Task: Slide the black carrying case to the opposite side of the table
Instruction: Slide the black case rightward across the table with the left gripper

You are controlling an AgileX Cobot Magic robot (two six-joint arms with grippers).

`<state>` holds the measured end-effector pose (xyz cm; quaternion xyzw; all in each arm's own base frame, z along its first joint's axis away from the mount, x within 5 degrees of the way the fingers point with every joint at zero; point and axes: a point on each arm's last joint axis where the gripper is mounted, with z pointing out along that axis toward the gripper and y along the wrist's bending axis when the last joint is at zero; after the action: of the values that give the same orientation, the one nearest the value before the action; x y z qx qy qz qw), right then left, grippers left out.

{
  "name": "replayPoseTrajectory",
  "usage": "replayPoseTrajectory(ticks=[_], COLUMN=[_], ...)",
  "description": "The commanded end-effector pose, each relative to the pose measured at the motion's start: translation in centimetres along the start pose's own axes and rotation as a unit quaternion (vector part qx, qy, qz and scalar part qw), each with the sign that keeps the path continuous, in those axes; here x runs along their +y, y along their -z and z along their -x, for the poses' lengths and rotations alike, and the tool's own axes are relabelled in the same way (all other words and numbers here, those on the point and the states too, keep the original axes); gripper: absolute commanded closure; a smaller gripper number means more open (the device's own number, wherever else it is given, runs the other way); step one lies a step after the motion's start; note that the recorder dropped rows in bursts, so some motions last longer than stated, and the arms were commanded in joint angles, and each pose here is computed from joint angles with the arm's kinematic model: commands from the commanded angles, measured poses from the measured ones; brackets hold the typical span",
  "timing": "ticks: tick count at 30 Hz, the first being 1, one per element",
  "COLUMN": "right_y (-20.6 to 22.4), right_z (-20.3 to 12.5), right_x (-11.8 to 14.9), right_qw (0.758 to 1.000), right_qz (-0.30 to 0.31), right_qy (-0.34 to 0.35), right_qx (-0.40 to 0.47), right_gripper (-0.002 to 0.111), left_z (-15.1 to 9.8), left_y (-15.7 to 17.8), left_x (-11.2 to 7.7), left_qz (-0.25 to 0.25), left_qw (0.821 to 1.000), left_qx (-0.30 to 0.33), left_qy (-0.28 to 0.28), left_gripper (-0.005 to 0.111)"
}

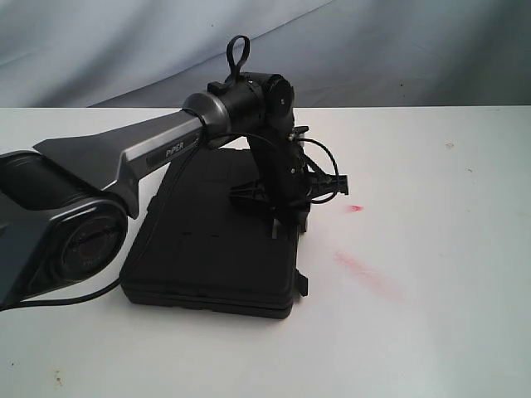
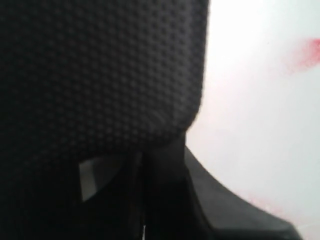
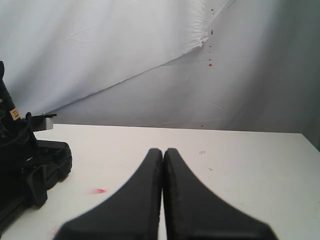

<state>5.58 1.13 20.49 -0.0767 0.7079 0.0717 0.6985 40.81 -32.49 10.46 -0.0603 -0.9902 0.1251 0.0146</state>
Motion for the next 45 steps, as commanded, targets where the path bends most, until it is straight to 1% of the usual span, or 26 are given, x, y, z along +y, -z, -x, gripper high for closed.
replayPoseTrajectory(ticks=[1, 3, 5, 6, 10, 13, 16, 31, 34, 40, 43, 45], right_y=[0.0, 0.0, 0.0, 0.0, 0.0, 0.0, 0.0, 0.0, 0.0, 0.0, 0.0, 0.0], right_z=[0.0, 0.0, 0.0, 0.0, 0.0, 0.0, 0.0, 0.0, 0.0, 0.0, 0.0, 0.0], right_x=[0.0, 0.0, 0.0, 0.0, 0.0, 0.0, 0.0, 0.0, 0.0, 0.0, 0.0, 0.0], right_qw=[1.000, 1.000, 1.000, 1.000, 1.000, 1.000, 1.000, 1.000, 1.000, 1.000, 1.000, 1.000], right_qz=[-0.003, -0.003, -0.003, -0.003, -0.003, -0.003, -0.003, -0.003, -0.003, -0.003, -0.003, -0.003], right_qy=[0.000, 0.000, 0.000, 0.000, 0.000, 0.000, 0.000, 0.000, 0.000, 0.000, 0.000, 0.000], right_qx=[-0.004, -0.004, -0.004, -0.004, -0.004, -0.004, -0.004, -0.004, -0.004, -0.004, -0.004, -0.004], right_gripper=[0.108, 0.108, 0.108, 0.108, 0.108, 0.108, 0.108, 0.108, 0.108, 0.108, 0.108, 0.108], left_z=[0.1, 0.1, 0.1, 0.1, 0.1, 0.2, 0.2, 0.0, -0.4, -1.7, -2.7, -3.5], left_y=[-1.6, -1.6, -1.6, -1.6, -1.6, -1.1, 0.1, 6.6, 7.7, 10.1, 10.8, 11.1], left_x=[-0.6, -0.5, -0.5, -0.5, -0.5, -0.4, -0.4, -1.5, -1.7, -3.1, -3.7, -3.6], left_qz=[-0.020, -0.019, -0.018, -0.018, -0.016, -0.005, 0.008, 0.017, 0.028, 0.040, 0.033, 0.029], left_qw=[0.999, 0.999, 0.999, 0.999, 0.999, 0.999, 0.999, 0.993, 0.992, 0.986, 0.984, 0.983], left_qx=[-0.014, -0.013, -0.011, -0.011, -0.010, -0.018, -0.030, -0.090, -0.093, -0.123, -0.132, -0.138], left_qy=[-0.025, -0.025, -0.025, -0.025, -0.025, -0.032, -0.042, -0.068, -0.076, -0.104, -0.113, -0.116], left_gripper=[0.075, 0.062, 0.054, 0.052, 0.052, 0.052, 0.052, 0.052, 0.052, 0.052, 0.056, 0.061])
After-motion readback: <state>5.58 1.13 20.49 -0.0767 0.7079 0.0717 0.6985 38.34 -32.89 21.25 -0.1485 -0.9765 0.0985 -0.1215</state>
